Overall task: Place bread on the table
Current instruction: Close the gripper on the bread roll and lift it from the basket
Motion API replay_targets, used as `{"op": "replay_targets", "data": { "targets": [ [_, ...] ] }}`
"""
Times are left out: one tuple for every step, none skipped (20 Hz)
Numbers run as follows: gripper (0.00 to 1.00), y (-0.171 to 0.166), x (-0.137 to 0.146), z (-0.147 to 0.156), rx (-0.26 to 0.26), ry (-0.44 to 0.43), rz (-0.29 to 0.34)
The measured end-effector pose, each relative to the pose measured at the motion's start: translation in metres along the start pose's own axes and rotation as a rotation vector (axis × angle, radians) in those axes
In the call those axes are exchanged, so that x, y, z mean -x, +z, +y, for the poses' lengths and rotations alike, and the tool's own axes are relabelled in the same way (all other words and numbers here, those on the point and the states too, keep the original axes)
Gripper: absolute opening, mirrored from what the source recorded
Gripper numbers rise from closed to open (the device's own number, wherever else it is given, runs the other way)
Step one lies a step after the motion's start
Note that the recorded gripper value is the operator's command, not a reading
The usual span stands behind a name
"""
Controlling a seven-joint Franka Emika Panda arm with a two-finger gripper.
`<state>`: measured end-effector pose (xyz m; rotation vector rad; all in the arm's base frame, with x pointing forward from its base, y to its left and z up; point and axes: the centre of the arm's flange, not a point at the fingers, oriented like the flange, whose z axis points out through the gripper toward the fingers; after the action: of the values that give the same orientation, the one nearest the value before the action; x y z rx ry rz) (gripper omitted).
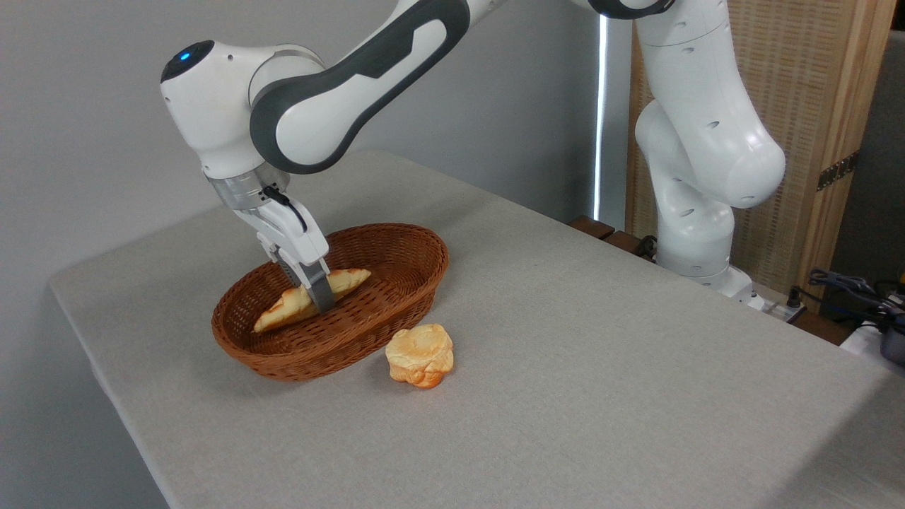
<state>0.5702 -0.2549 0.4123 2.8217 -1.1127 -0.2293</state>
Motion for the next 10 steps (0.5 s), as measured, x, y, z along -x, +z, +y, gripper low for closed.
{"op": "replay_targets", "data": {
  "targets": [
    [0.33,0.0,0.0,0.0,0.0,0.0,0.0],
    [0.33,-0.001,0.0,0.0,-0.001,0.0,0.001],
    [0.33,-0.002,0.0,0.0,-0.001,-0.001,0.004],
    [0.33,-0.005,0.0,-0.001,-0.003,-0.002,0.008],
    [0.33,-0.01,0.002,-0.003,-0.007,-0.007,0.018],
    [0.33,-0.017,0.004,-0.006,-0.012,-0.013,0.029],
    [0.33,-0.027,0.008,-0.01,-0.019,-0.021,0.043],
    [0.33,-0.037,0.013,-0.015,-0.026,-0.032,0.059],
    [0.33,-0.047,0.019,-0.021,-0.034,-0.046,0.074],
    [0.33,-0.058,0.025,-0.026,-0.041,-0.058,0.088]
  ]
}}
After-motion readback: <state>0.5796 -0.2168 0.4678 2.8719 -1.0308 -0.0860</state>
